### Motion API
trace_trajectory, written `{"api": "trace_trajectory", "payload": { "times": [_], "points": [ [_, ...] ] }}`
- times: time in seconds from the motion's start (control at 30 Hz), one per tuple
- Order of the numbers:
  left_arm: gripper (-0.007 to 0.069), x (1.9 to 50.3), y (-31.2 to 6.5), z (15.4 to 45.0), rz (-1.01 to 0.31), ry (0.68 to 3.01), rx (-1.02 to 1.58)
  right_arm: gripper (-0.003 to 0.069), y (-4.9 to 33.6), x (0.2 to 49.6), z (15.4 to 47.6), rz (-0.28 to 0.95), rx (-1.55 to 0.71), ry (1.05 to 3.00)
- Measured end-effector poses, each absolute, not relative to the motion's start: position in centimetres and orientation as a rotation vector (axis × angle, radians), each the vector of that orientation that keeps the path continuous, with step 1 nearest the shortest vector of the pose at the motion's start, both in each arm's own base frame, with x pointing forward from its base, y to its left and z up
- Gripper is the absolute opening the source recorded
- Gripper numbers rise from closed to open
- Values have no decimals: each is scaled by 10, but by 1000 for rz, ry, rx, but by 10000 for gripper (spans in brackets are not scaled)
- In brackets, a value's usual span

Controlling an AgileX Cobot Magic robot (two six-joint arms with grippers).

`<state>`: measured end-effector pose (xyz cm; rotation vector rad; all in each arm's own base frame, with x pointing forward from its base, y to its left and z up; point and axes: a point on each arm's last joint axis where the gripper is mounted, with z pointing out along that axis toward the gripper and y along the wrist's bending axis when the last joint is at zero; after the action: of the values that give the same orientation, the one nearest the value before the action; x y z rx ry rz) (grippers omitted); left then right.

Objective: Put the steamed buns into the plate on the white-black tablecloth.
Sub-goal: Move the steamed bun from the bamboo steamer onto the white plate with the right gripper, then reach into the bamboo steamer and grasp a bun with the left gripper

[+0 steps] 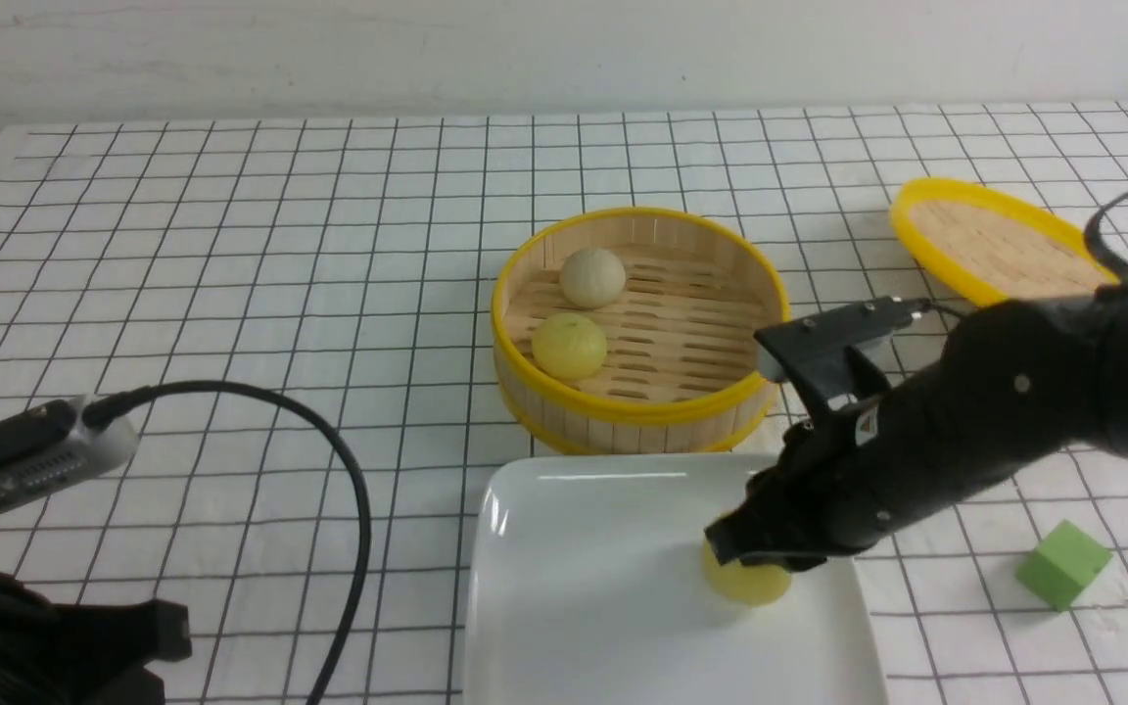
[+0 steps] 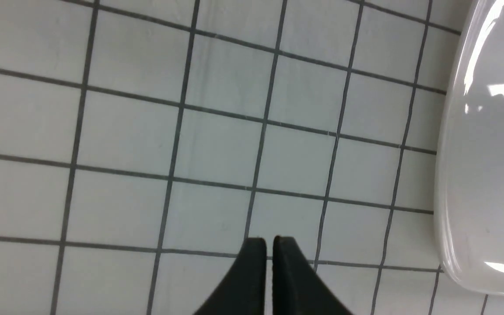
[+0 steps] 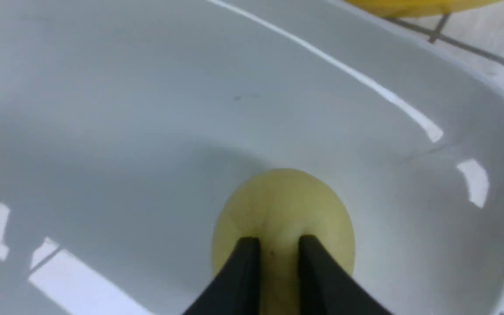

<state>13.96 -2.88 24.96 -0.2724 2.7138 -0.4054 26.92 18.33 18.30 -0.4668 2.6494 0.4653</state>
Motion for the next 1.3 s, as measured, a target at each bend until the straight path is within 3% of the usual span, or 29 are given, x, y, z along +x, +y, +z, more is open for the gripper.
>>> {"api": "trace_trajectory", "payload": {
  "times": [0.03,0.07,0.1,0.13,0.23,0.3,0.37,0.5,0.53,0.67,0.8,0.9,1.03,1.13,1.3],
  "points": [
    [55,140,-29,250,-405,2713,-272,232,183,270,178,461,-441,2650],
    [55,140,-29,250,-405,2713,-272,242,183,270,178,462,-438,2648],
    [58,140,-29,250,-404,2713,-272,325,183,271,178,466,-415,2643],
    [59,140,-29,250,-404,2713,-272,334,183,270,179,469,-408,2641],
    [75,140,-28,250,-401,2707,-271,465,178,264,199,488,-411,2599],
    [81,141,-28,250,-399,2702,-271,490,175,261,209,490,-422,2580],
    [90,142,-28,251,-396,2684,-271,500,159,253,240,482,-435,2518],
    [94,149,-29,254,-430,2603,-302,437,125,229,285,427,-448,2458],
    [96,156,-31,255,-465,2553,-326,361,104,211,305,376,-456,2450],
    [97,173,-37,255,-530,2546,-267,195,69,172,329,260,-445,2438],
    [97,199,-54,260,-670,2566,-24,15,48,141,334,197,-396,2384],
    [97,225,-77,267,-791,2547,145,-15,42,124,324,195,-377,2345],
    [97,260,-114,274,-827,2550,310,-15,38,114,305,196,-369,2323],
    [98,283,-136,276,-799,2589,339,-14,37,111,296,204,-346,2318],
    [162,332,-178,283,-614,2650,314,-8,35,111,296,220,-255,2297]
  ]
}}
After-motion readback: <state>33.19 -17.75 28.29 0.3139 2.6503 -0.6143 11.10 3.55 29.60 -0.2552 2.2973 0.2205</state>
